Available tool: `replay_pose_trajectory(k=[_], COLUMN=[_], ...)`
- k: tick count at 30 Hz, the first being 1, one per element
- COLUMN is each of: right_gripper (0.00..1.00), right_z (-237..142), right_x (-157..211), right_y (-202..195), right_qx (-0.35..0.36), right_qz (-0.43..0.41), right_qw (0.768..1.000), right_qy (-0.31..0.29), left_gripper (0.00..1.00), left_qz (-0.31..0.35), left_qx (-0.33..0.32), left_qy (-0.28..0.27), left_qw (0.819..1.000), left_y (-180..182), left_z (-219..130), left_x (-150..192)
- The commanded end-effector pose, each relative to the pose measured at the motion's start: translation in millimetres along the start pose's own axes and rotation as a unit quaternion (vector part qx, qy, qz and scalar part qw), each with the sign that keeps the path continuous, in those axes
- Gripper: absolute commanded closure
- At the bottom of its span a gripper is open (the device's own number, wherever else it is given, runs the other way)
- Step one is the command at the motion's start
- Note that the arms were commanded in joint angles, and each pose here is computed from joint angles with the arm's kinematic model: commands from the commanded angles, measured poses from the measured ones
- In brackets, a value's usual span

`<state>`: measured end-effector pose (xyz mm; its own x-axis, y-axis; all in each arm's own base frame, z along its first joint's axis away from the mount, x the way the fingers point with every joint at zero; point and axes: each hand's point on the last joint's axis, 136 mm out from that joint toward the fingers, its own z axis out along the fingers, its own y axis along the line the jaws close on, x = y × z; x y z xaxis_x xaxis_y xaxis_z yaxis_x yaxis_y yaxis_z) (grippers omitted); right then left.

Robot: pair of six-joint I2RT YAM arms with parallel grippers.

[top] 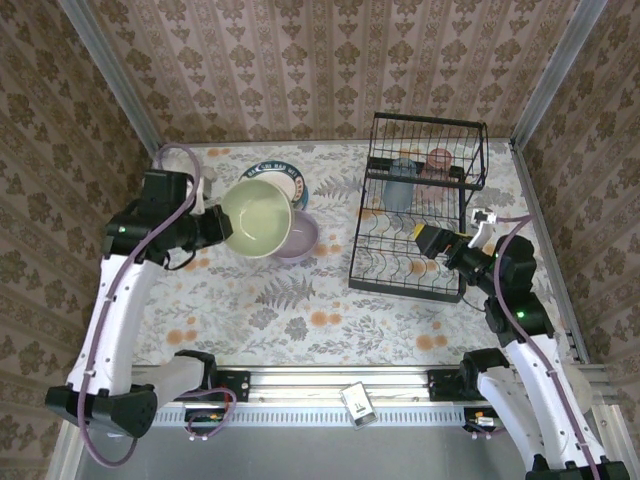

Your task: Unload the mixed dishes from the dish rack

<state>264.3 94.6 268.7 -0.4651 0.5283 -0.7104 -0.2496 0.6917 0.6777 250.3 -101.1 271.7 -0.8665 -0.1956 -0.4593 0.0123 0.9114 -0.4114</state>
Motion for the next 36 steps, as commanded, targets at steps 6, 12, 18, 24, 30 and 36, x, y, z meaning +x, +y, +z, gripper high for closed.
replay_pose_trajectory(k=[6, 12, 18, 24, 30, 36], right_gripper=[0.00, 0.00, 0.00, 0.00, 0.00, 0.00], right_z=[-5, -18, -25, -24, -23, -22], right_x=[-5, 7, 9, 11, 10, 9], right_y=[-1, -21, -26, -28, -29, -30], right_qx=[-0.011, 0.007, 0.013, 0.015, 0.018, 0.019], right_qz=[-0.057, -0.064, -0.071, -0.079, -0.081, -0.079], right_qw=[0.996, 0.992, 0.989, 0.989, 0.988, 0.988], right_qy=[-0.069, -0.107, -0.127, -0.127, -0.129, -0.130], left_gripper=[1.00, 1.00, 1.00, 1.00, 1.00, 1.00], left_qz=[-0.003, 0.016, 0.027, 0.038, 0.043, 0.045], left_qx=[0.010, -0.022, -0.037, -0.058, -0.072, -0.079], left_qy=[0.043, 0.067, 0.082, 0.098, 0.112, 0.122], left_qw=[0.999, 0.997, 0.996, 0.993, 0.990, 0.988], left_y=[0, 1, -1, 0, 2, 4], left_z=[57, 99, 130, 154, 171, 182], left_x=[-12, -29, -43, -45, -38, -33])
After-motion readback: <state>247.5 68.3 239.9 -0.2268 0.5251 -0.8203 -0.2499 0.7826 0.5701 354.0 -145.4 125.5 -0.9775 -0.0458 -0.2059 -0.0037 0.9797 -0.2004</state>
